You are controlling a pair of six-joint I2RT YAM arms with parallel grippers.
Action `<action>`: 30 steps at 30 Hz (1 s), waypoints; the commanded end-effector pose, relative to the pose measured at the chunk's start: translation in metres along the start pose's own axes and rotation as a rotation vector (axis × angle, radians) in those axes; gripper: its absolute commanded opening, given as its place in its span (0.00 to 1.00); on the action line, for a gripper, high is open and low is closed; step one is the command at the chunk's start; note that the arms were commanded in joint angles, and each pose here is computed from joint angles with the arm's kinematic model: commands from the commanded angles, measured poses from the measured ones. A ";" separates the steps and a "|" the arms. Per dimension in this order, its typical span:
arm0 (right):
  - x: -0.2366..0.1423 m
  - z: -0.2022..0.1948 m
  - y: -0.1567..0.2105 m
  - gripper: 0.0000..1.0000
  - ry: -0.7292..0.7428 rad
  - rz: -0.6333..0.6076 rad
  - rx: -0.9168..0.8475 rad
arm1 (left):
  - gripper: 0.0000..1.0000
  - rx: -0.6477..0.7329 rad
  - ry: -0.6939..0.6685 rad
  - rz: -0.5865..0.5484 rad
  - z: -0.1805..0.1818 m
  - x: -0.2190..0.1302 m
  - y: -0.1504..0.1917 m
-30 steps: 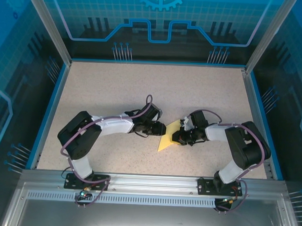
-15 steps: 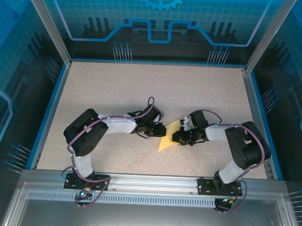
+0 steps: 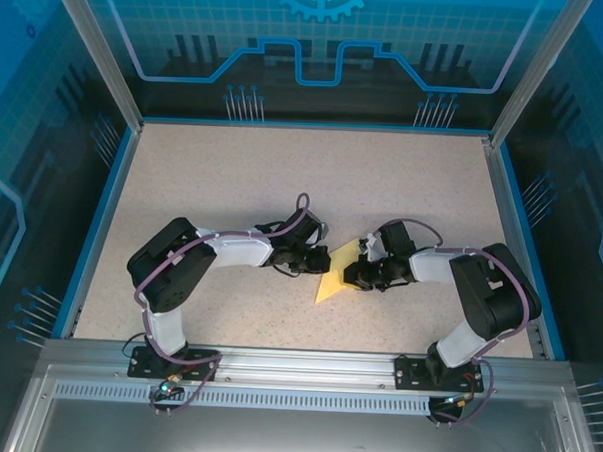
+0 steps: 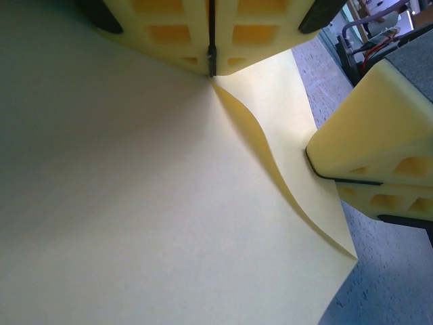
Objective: Fold a paper plane with a square sheet of paper (pick it up from the middle)
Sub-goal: Fold the wing for the fifth time at the center of the table.
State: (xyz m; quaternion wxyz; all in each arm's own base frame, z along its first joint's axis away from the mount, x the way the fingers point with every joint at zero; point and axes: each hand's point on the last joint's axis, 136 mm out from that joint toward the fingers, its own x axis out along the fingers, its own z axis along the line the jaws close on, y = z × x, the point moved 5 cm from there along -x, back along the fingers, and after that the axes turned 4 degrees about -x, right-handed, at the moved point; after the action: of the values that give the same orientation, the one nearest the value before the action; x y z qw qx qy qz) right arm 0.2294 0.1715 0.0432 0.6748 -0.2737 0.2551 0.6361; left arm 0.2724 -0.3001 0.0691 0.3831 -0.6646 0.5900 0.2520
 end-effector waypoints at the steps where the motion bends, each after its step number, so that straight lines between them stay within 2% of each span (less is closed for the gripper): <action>1: 0.004 -0.031 0.018 0.08 0.176 0.037 0.061 | 0.09 0.069 -0.010 0.007 -0.008 -0.005 -0.001; 9: 0.003 -0.030 0.018 0.08 0.177 0.036 0.060 | 0.09 0.183 -0.130 -0.007 -0.013 -0.008 0.001; 22: 0.006 -0.032 0.018 0.08 0.174 0.042 0.064 | 0.22 0.152 0.036 0.007 -0.028 -0.016 0.013; 30: 0.006 -0.032 0.018 0.08 0.170 0.040 0.061 | 0.23 0.147 0.047 0.047 -0.022 -0.013 0.023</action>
State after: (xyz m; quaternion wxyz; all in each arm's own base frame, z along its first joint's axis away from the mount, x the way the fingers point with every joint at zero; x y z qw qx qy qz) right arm 0.2293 0.1719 0.0432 0.6737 -0.2791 0.2548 0.6351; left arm 0.2505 -0.3103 0.0818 0.4251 -0.6235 0.6215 0.2107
